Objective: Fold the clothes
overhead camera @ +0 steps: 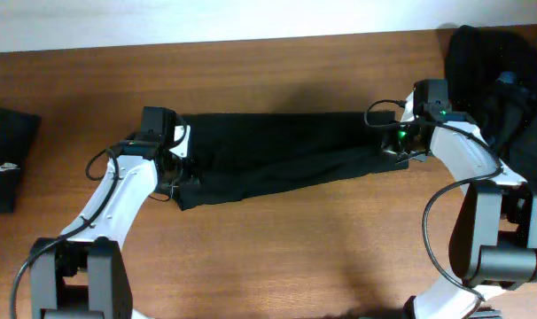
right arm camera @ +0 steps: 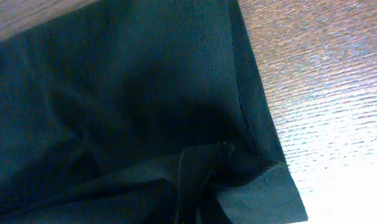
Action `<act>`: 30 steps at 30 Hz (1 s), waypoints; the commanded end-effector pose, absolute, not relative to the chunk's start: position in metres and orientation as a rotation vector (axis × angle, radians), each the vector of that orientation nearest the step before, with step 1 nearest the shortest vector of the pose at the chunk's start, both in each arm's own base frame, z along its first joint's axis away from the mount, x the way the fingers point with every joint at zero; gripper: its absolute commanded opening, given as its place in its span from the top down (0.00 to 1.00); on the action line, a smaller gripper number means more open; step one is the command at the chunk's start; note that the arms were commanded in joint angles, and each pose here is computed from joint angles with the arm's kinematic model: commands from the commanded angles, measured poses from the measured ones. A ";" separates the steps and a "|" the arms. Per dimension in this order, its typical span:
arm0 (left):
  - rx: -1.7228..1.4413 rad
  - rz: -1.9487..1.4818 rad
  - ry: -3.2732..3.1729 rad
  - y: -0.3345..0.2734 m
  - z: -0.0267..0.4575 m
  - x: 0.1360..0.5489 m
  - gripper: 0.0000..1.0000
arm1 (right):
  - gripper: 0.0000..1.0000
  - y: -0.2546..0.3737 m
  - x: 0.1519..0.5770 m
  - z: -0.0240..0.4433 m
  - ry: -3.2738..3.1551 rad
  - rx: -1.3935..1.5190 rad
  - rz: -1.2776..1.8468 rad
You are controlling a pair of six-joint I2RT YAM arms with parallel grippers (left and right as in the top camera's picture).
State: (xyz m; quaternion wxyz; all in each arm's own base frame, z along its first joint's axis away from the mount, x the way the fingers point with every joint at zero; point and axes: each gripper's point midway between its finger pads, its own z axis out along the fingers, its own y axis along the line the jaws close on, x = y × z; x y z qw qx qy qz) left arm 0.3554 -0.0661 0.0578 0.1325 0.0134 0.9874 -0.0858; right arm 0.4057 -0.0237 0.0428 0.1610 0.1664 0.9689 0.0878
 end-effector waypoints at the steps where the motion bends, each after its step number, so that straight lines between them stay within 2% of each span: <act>1: 0.065 -0.231 2.882 -0.064 0.052 0.352 0.73 | 0.96 -0.027 0.412 0.045 2.754 0.475 0.227; 14: 0.065 -0.231 2.878 -0.064 0.052 0.353 0.93 | 0.96 -0.027 0.412 0.045 2.754 0.474 0.227; 15: 0.066 -0.231 2.878 -0.064 0.052 0.353 0.92 | 0.96 -0.027 0.412 0.045 2.755 0.474 0.227; 16: 0.066 -0.231 2.878 -0.064 0.052 0.352 0.83 | 0.96 -0.027 0.411 0.045 2.756 0.474 0.227; 21: 0.092 -0.226 2.890 -0.064 0.048 0.351 0.83 | 0.96 -0.027 0.411 0.045 2.758 0.475 0.227; 24: 0.090 -0.224 2.920 -0.063 0.040 0.348 0.72 | 0.96 -0.027 0.411 0.045 2.757 0.475 0.227; 26: 0.088 -0.224 2.937 -0.063 0.035 0.346 0.72 | 0.96 -0.027 0.411 0.045 2.758 0.475 0.227; 27: 0.089 -0.223 2.940 -0.063 0.034 0.346 0.75 | 0.96 -0.027 0.411 0.045 2.758 0.475 0.226; 29: 0.088 -0.224 2.938 -0.063 0.034 0.347 0.97 | 0.96 -0.027 0.411 0.045 2.758 0.475 0.225; 30: 0.088 -0.224 2.935 -0.063 0.035 0.348 1.00 | 0.96 -0.027 0.411 0.045 2.758 0.475 0.226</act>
